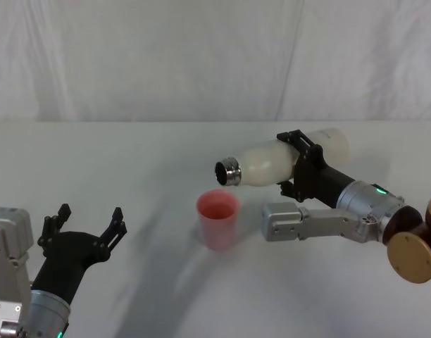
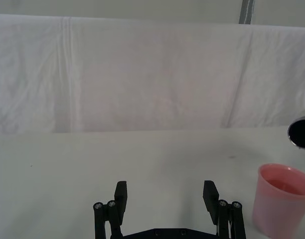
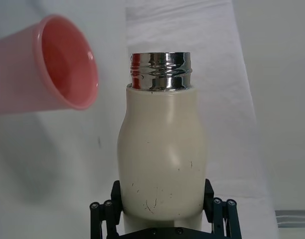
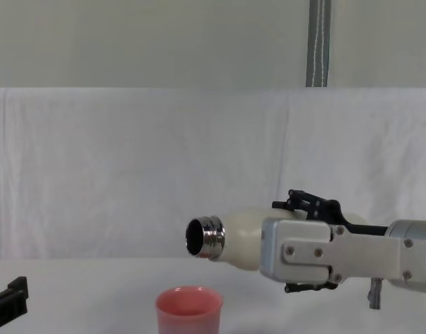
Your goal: Grasp the thermos with one hand and pour water into the cup lid.
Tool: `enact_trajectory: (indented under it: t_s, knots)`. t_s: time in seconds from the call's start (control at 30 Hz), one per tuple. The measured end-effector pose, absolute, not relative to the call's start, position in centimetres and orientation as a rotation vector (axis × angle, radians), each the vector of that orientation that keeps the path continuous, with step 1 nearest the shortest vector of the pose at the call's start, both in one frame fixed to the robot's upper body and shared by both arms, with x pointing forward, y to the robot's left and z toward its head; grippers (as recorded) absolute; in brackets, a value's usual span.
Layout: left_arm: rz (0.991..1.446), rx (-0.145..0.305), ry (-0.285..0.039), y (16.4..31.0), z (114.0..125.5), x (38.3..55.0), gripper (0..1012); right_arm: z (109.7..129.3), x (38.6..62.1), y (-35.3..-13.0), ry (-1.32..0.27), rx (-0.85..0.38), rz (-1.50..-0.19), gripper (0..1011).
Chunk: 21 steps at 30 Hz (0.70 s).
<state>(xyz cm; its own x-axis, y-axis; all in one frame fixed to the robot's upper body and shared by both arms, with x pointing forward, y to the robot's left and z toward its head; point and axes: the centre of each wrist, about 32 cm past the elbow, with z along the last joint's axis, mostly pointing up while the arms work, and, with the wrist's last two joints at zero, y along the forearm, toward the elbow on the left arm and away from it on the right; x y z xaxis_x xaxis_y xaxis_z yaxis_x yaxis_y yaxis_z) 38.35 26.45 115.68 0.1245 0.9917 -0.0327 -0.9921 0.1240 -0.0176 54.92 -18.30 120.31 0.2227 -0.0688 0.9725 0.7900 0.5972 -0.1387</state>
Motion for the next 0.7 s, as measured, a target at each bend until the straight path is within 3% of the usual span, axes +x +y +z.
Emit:
enact_trajectory:
  t_s: [0.7]
  knots:
    - [1.446,-0.038,0.014,26.45,115.68,38.35,1001,121.06,54.32,-18.08,-1.123,-0.642,-0.708,950]
